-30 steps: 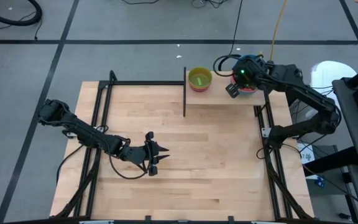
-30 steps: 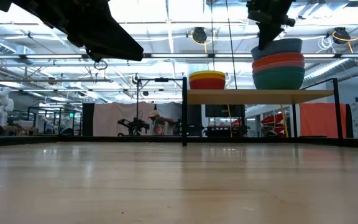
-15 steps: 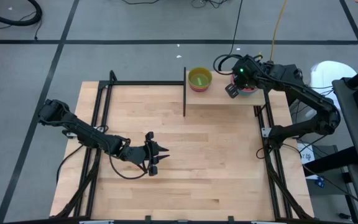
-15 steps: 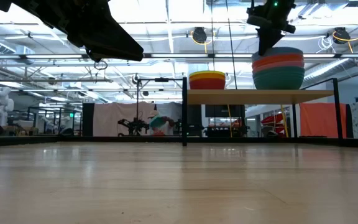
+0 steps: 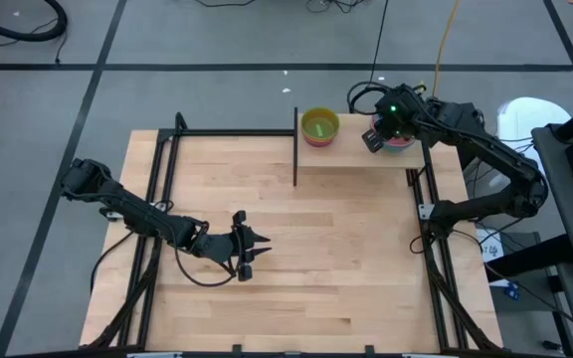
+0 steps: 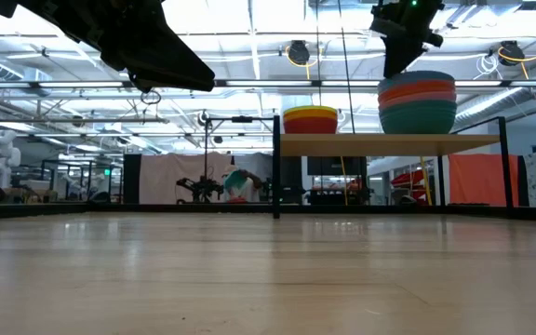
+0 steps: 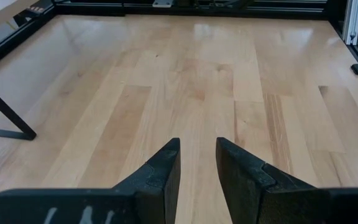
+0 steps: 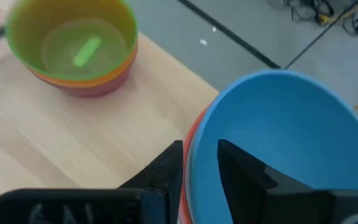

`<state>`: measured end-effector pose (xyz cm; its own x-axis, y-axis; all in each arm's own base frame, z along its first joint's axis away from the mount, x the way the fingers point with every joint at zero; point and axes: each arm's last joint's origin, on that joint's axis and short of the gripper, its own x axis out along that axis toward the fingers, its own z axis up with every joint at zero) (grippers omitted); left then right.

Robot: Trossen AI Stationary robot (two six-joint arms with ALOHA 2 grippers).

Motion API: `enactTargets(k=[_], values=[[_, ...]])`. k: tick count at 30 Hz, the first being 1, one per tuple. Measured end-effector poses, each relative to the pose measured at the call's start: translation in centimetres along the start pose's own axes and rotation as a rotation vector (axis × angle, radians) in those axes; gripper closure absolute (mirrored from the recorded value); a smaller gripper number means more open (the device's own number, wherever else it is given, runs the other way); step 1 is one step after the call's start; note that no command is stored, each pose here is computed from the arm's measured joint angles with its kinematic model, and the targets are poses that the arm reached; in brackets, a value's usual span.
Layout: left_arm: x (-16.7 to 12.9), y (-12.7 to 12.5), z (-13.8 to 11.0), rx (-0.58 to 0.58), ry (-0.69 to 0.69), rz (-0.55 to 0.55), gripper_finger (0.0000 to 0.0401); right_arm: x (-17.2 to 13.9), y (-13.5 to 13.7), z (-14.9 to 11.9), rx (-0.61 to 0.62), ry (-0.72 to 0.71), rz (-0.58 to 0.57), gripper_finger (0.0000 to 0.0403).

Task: Place and stack bowls onto a shelf
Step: Return to Home Position

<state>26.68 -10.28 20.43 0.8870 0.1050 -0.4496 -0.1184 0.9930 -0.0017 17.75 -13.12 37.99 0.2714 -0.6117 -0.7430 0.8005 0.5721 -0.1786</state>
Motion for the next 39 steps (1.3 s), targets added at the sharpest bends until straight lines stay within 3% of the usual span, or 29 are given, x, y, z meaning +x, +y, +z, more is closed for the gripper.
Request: enactTargets(k=[5, 10, 21, 31, 34, 39], values=[[0.0, 0.0, 0.0, 0.000, 0.000, 0.000, 0.0295, -1.3, -0.1, 0.1, -0.015, -0.081, 0.041, 0.0293], [0.0, 0.0, 0.0, 0.001, 0.000, 0.000, 0.0295, -2.9, 0.5, 0.0, -0.021, -0.153, 0.194, 0.0297], [0.0, 0.0, 0.0, 0.000, 0.000, 0.000, 0.0295, -4.6, 3.9, -0.9, -0.107, -0.265, 0.354, 0.0362], [0.0, -0.2, 0.9, 0.053, -0.083, -0.017, 0.0297, -3.8, 8.0, -5.0, -0.252, -0.440, 0.532, 0.0401], [-0.1, -0.3, 1.2, 0.080, -0.112, -0.020, 0.0320, -3.1, 9.2, -6.5, -0.325, -0.492, 0.573, 0.0402], [0.1, 0.1, 1.3, 0.094, -0.120, -0.007, 0.0391, -2.1, 10.8, -9.1, -0.387, -0.596, 0.648, 0.0403]])
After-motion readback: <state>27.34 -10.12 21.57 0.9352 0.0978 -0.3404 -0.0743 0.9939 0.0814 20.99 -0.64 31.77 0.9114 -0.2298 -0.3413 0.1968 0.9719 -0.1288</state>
